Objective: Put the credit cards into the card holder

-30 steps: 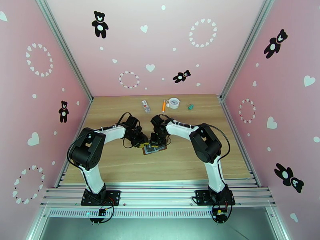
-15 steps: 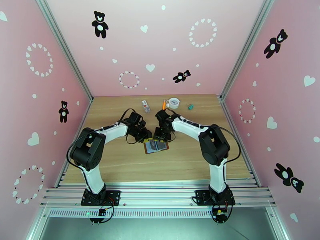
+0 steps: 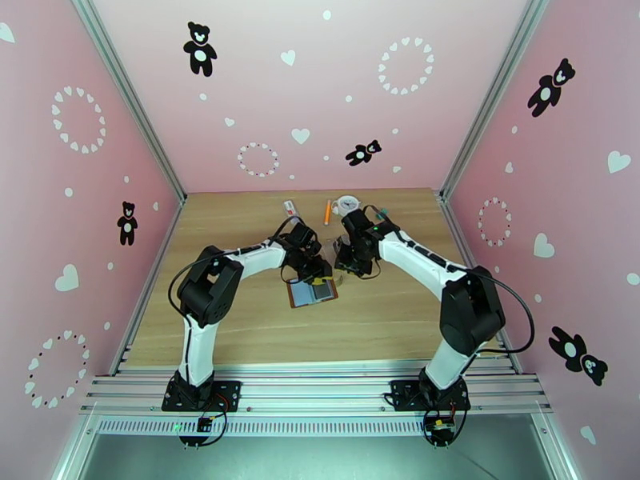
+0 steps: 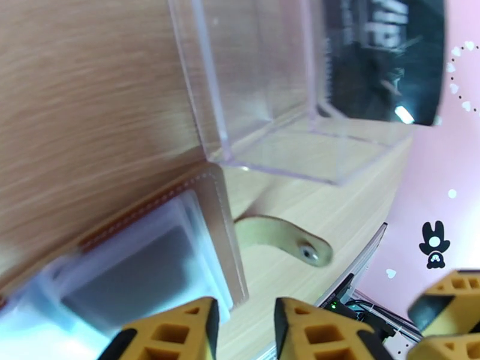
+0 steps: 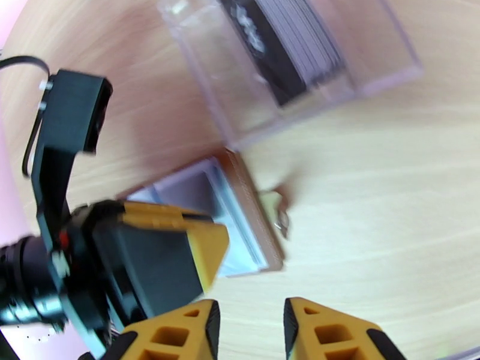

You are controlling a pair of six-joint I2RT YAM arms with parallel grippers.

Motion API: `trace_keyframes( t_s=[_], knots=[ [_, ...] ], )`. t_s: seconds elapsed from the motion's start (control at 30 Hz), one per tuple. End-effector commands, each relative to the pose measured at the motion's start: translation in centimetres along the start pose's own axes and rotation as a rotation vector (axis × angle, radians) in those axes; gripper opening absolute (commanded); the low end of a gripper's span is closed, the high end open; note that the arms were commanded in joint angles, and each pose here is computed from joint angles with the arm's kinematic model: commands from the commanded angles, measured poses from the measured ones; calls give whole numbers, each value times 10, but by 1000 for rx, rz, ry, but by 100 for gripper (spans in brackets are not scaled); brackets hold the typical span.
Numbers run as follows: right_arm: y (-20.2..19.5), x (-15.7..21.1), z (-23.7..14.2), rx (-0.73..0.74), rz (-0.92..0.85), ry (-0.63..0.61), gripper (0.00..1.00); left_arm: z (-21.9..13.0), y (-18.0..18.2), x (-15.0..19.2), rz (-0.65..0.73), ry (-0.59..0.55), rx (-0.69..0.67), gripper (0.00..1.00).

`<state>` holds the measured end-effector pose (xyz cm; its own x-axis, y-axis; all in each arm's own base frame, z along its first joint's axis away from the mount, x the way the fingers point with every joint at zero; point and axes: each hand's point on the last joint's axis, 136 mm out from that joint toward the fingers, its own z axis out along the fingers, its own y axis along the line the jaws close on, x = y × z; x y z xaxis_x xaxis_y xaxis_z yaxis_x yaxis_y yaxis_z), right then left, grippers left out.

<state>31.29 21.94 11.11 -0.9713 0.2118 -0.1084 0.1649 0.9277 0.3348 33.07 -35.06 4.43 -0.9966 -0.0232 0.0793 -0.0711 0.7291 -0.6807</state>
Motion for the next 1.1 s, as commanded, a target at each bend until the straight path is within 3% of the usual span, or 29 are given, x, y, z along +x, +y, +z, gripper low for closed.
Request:
trace_keyframes(
  t_s=[0.0, 0.13, 0.37, 0.73, 1.07],
  knots=[
    [3, 10, -2, -29, -20, 14, 33, -9, -1, -4, 15, -15, -22, 32],
    [22, 16, 10, -59, -79, 39, 33, -40, 1, -4, 25, -77, -23, 32],
    [59, 28, 50, -29, -198, 129, 33, -87, 44, 17, -45, -159, -48, 32],
    [70, 56, 90, 9, -261, 232, 32, -97, 92, 47, -165, -214, -91, 32],
    [55, -5, 61, 102, -321, 99, 37, -98, 106, 53, -203, -194, -164, 32]
  ],
)
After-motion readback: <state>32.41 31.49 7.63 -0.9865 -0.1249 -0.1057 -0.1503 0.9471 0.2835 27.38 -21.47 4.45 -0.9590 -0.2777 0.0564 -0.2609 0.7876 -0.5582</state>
